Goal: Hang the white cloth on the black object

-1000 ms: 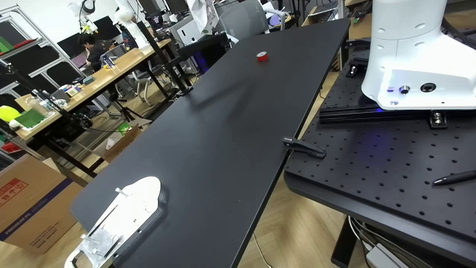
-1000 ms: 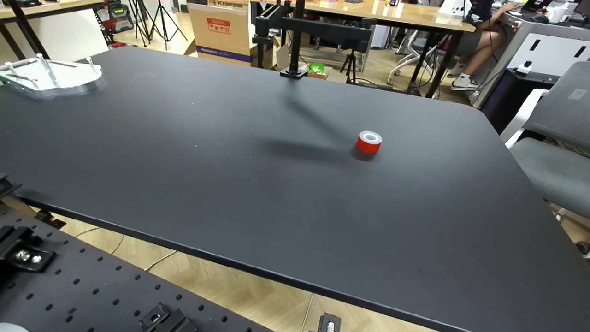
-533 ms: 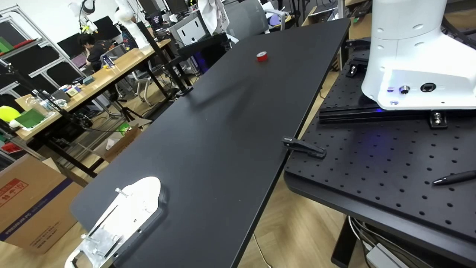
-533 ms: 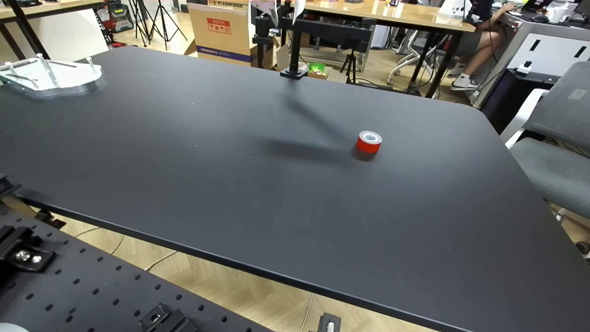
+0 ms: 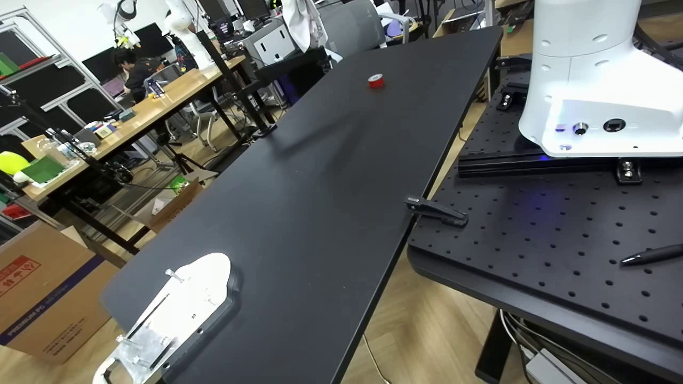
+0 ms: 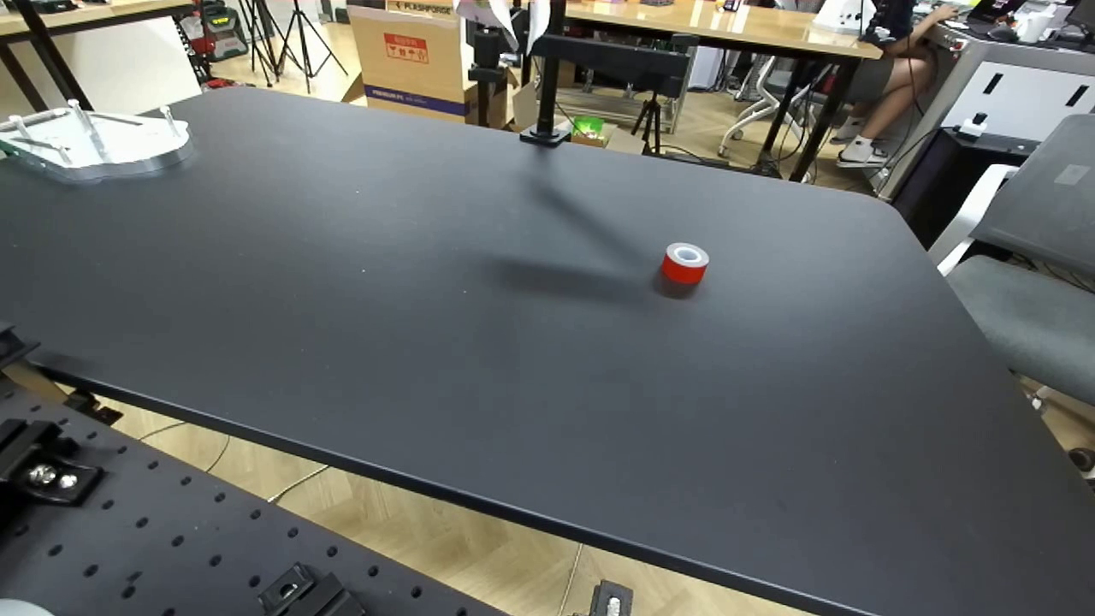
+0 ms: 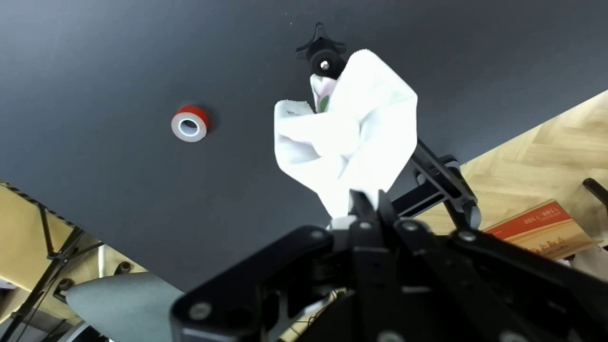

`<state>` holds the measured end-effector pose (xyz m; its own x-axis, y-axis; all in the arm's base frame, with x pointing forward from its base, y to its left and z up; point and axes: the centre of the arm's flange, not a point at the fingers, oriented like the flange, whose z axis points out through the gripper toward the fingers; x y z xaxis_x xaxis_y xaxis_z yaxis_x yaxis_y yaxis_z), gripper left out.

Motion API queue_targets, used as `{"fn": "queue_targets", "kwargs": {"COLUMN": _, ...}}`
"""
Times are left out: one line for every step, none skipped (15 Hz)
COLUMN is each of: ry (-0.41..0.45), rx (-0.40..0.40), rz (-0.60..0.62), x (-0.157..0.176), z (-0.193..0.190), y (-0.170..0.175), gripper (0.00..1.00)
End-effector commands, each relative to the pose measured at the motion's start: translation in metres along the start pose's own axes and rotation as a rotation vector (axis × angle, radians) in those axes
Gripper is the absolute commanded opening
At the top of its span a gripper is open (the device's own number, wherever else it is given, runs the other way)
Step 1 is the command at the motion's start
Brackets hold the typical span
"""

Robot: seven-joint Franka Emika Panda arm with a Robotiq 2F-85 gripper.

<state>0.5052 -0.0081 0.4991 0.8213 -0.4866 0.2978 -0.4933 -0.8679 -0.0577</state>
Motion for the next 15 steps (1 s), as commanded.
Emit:
{"fn": "queue_targets", "kwargs": {"ry": -0.005, "rx": 0.024, "rz": -0.009, "x": -0.003, "z": 0.001, "y": -0.005, "gripper": 0.01}}
{"fn": "queue_targets", "kwargs": {"ry": -0.008, "rx": 0.028, "rz": -0.012, "x": -0.004, "z": 0.002, "y": -0.006, "gripper": 0.01}}
{"fn": "queue_targets", "kwargs": {"ry": -0.015, "rx": 0.031, "rz": -0.013, "x": -0.004, "z": 0.006, "y": -0.006, "gripper": 0.01}}
{"fn": "queue_targets", "kwargs": {"ry": -0.022, "rx": 0.035, "rz": -0.012, "x": -0.005, "z": 0.010, "y": -0.006, "gripper": 0.01}}
{"fn": "queue_targets", "kwargs": {"ry": -0.036, "rx": 0.040, "rz": -0.012, "x": -0.005, "z": 0.016, "y": -0.006, "gripper": 0.01}}
{"fn": "queue_targets", "kwargs": {"ry": -0.049, "rx": 0.044, "rz": -0.011, "x": -0.006, "z": 0.021, "y": -0.005, "gripper": 0.01}}
{"fn": "queue_targets", "kwargs": {"ry": -0.068, "rx": 0.049, "rz": -0.009, "x": -0.006, "z": 0.029, "y": -0.005, "gripper": 0.01}}
{"fn": "queue_targets", "kwargs": {"ry": -0.082, "rx": 0.051, "rz": -0.010, "x": -0.007, "z": 0.035, "y": -0.005, "gripper": 0.01}}
{"fn": "queue_targets", "kwargs": {"ry": -0.096, "rx": 0.054, "rz": -0.007, "x": -0.006, "z": 0.041, "y": -0.004, "gripper": 0.01}}
{"fn": "queue_targets", "kwargs": {"ry": -0.107, "rx": 0.055, "rz": -0.005, "x": -0.006, "z": 0.047, "y": -0.003, "gripper": 0.01}}
{"fn": "queue_targets", "kwargs": {"ry": -0.117, "rx": 0.055, "rz": -0.002, "x": -0.006, "z": 0.052, "y": -0.001, "gripper": 0.01}}
{"fn": "queue_targets", "kwargs": {"ry": -0.127, "rx": 0.055, "rz": 0.003, "x": -0.005, "z": 0.057, "y": 0.000, "gripper": 0.01}}
{"fn": "queue_targets", "kwargs": {"ry": -0.134, "rx": 0.056, "rz": 0.005, "x": -0.005, "z": 0.062, "y": 0.002, "gripper": 0.01}}
{"fn": "queue_targets", "kwargs": {"ry": -0.141, "rx": 0.056, "rz": 0.008, "x": -0.004, "z": 0.066, "y": 0.003, "gripper": 0.01}}
{"fn": "queue_targets", "kwargs": {"ry": -0.150, "rx": 0.059, "rz": 0.011, "x": -0.004, "z": 0.071, "y": 0.005, "gripper": 0.01}}
